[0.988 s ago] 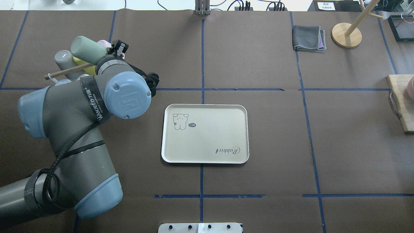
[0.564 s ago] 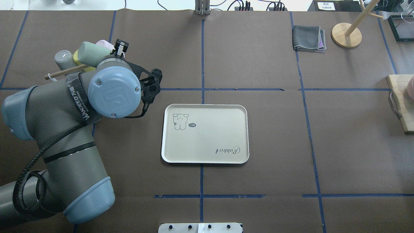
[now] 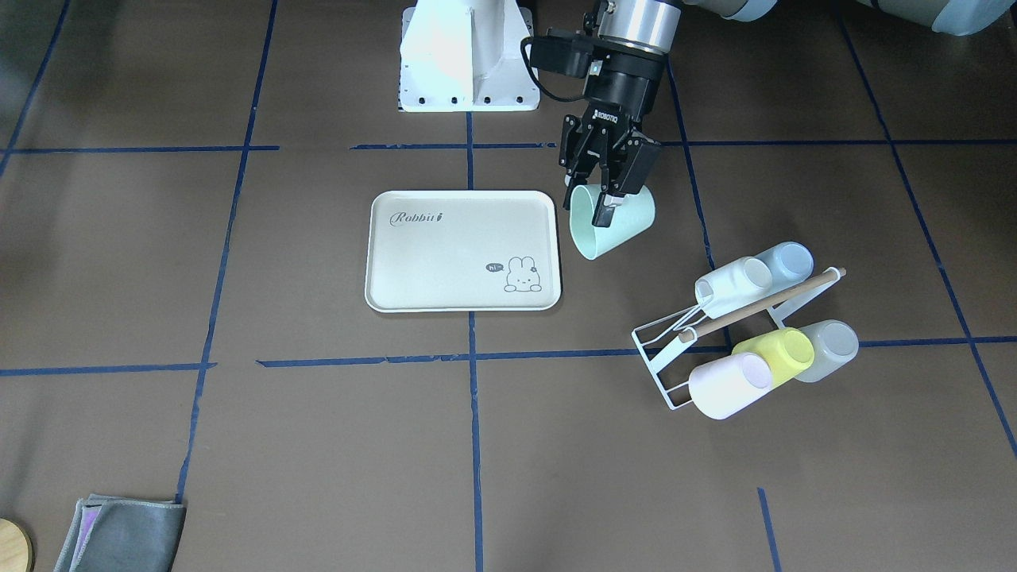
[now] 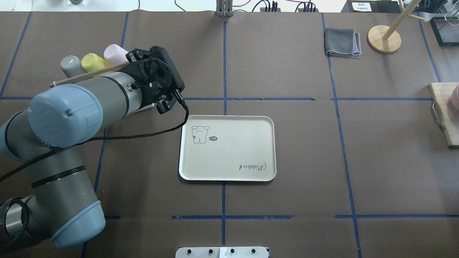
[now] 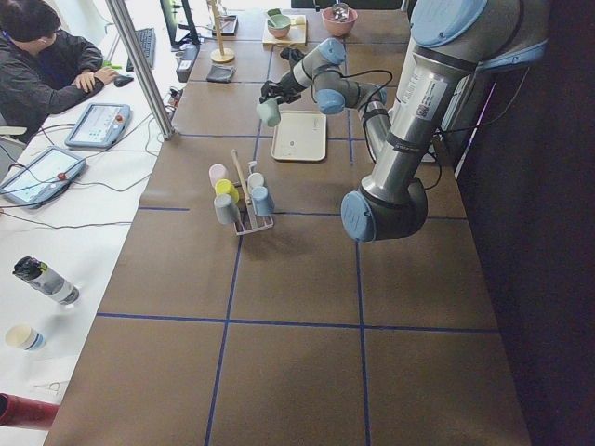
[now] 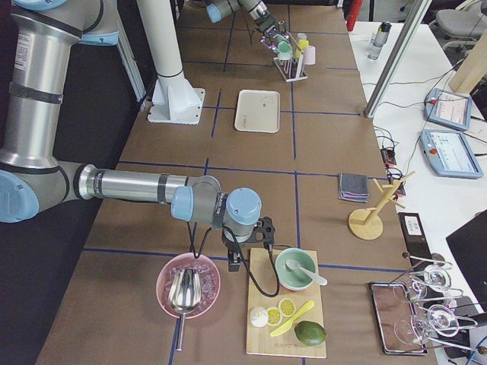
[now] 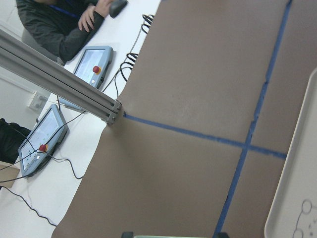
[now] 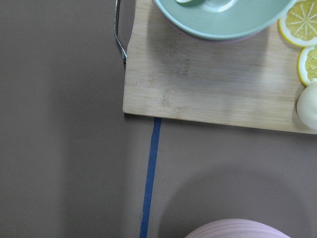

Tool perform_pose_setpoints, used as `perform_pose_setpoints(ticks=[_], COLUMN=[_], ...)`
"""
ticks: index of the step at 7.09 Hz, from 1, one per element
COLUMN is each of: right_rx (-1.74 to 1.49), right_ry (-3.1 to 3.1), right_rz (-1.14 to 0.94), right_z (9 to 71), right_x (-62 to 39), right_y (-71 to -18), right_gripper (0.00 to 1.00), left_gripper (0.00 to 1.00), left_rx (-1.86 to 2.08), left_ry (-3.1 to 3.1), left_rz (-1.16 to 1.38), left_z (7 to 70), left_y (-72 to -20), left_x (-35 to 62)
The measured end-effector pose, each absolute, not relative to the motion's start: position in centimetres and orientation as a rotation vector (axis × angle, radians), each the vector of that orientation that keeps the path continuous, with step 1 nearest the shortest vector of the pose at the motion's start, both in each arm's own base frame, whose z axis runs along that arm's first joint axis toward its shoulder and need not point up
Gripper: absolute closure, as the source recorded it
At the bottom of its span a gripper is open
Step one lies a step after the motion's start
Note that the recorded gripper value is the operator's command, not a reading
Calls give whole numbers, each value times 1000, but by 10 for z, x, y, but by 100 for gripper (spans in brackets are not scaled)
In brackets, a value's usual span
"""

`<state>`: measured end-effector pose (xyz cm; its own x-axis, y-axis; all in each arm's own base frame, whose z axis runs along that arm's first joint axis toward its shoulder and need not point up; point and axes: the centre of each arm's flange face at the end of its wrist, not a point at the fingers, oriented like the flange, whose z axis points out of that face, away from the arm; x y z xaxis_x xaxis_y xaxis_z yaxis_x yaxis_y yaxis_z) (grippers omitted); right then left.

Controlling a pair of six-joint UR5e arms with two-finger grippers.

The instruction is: Pick up and place green cup on tray

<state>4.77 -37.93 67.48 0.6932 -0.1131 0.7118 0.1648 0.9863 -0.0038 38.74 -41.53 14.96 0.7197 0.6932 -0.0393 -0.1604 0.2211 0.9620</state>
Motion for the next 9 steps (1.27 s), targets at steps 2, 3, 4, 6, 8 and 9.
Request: perform_pose_setpoints(ticks=[2, 3, 4, 6, 8, 9], right_rx=[-66, -65, -65, -65, -66, -65], right_ry=[-790, -790, -790, -790, -790, -790], right_rz=[-156, -156, -157, -157, -156, -157], right_z=[673, 673, 673, 673, 673, 672], right_x=[48, 48, 48, 48, 48, 48], right_y=[-380, -380, -380, -380, -379, -379], right_gripper=[0, 0, 0, 0, 0, 0], left_gripper=[38, 39, 39, 33, 33, 33], left_rx=[1219, 1206, 1185, 1202, 1293, 1344], left_ry=[807, 942, 1021, 1112, 1236, 1265], left_rz=[327, 198, 121, 62, -23, -50], left_z=[145, 146, 149, 157, 200, 227], left_y=[-416, -418, -420, -424, -431, -427], left_x=[393, 398, 403, 411, 441, 460])
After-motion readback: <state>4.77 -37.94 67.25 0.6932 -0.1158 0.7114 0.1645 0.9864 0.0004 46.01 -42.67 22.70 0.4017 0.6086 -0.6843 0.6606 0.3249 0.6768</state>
